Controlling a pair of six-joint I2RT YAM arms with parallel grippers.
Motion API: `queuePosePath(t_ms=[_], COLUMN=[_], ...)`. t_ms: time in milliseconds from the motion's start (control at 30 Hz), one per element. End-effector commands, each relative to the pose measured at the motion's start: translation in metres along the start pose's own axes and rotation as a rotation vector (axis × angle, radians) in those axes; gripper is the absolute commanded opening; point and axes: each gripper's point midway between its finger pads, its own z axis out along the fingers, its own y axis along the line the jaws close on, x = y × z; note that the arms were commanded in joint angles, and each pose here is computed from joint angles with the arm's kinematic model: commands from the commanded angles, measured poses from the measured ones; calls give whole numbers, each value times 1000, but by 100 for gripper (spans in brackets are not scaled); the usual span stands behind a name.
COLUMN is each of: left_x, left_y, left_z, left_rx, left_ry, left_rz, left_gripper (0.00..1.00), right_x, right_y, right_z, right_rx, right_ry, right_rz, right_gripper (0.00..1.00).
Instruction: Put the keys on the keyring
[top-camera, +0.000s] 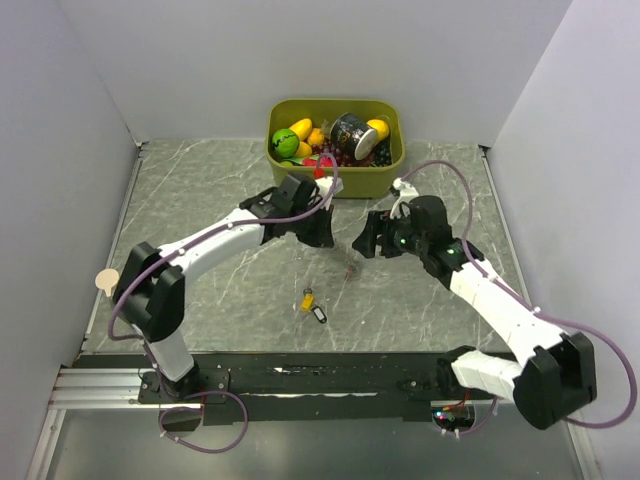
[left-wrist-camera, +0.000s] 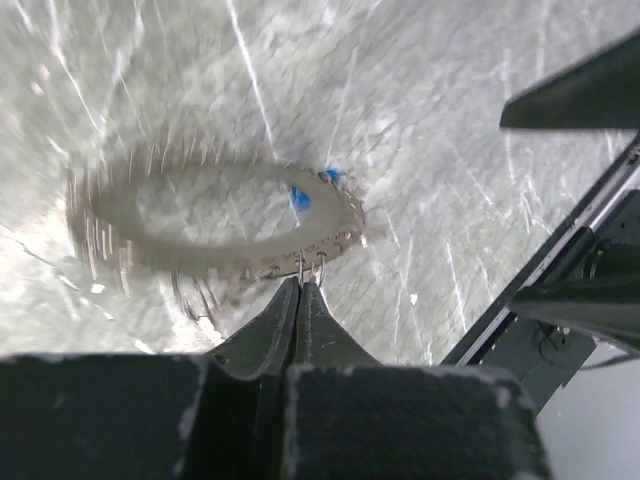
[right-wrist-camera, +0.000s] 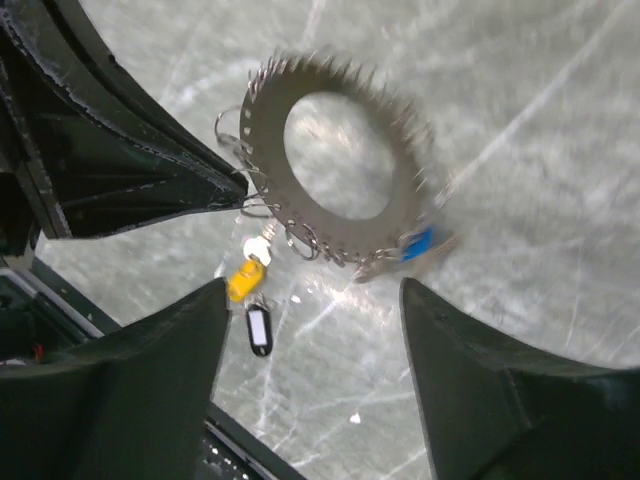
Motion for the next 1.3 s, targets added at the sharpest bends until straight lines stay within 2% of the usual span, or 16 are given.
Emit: queuePosePath(t_ms=[0,67,200,333,600,800,900,933,1000,1267], left_x=[-41,-45,-51,-47,-44,-36,-35,-36,-37,-40], left_y=[-25,-34,-55,-70,-99,-119,-125,-125,-128,-135], left_z=[-47,-58,-76,-89,-128,-142,-144,-145,-147,-157], left_rx=[30,58,155,244,381,502,536,539,550,570], left_ry=[-106,-120,-137,-142,-290,-312,-322,-330,-348,-386], left_rz=[164,199,288,391,612,662,669,669,675,690], left_gripper=[1,1,1,1,1,1,1,1,1,1], right_x=[-59,-75,-79,-78,-63,-59,-56,-55,-53,-49], right_y=[34,48,79,97,119,133,138,139,140,142], right_z=[-37,-52,-71,-81,-93,-100,-103,-104,-103,-100], right_rx=[-147,-203,-375,-479,-644,-752,-796,-807,-814,-839], right_ry=[-227,-309,-352,-360,-335,-308,-296,-290,-282,-263], right_rz=[-140,-179,-318,-391,-471,-476,-488,-490,-490,-487], right_gripper=[88,90,93,92,90,82,75,69,64,61])
